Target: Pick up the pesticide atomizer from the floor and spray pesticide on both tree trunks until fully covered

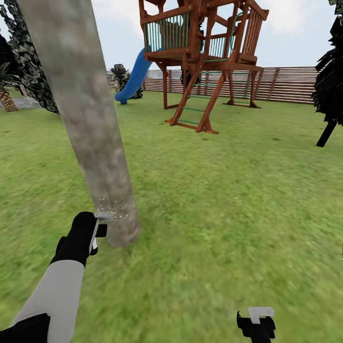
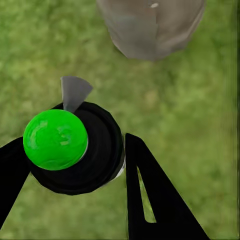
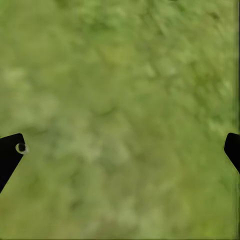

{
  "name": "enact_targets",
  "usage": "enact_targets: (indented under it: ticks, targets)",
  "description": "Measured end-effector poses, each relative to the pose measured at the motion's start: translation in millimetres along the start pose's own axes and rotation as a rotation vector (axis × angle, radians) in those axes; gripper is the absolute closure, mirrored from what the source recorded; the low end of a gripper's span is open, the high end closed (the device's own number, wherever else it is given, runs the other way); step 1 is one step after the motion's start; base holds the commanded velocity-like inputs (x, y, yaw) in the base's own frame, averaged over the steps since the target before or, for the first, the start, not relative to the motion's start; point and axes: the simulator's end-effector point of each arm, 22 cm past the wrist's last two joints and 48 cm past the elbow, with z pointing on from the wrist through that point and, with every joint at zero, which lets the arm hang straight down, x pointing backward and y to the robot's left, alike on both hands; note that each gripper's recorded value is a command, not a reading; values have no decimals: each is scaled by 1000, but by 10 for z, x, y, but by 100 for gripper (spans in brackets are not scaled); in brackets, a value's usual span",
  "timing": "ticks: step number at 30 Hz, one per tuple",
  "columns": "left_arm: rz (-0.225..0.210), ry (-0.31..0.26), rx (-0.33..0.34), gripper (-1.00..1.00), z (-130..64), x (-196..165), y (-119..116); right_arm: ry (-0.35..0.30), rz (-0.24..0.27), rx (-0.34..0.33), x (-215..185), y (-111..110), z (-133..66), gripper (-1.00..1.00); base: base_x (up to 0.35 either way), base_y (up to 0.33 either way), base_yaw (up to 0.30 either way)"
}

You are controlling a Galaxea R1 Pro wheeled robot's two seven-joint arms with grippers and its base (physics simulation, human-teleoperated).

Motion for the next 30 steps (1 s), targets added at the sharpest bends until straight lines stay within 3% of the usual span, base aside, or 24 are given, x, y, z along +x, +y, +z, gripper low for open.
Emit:
enact_targets:
  ticks: [15,30]
  targets:
    - [-11,-21,-4,100,-53,-69,39,0,0,-4,1,21,-4,-100,50,-269,9]
    - [-9,-10,-6,100,-18,-19,49,1,0,-4,2,23,-2,-100,146,-238,269]
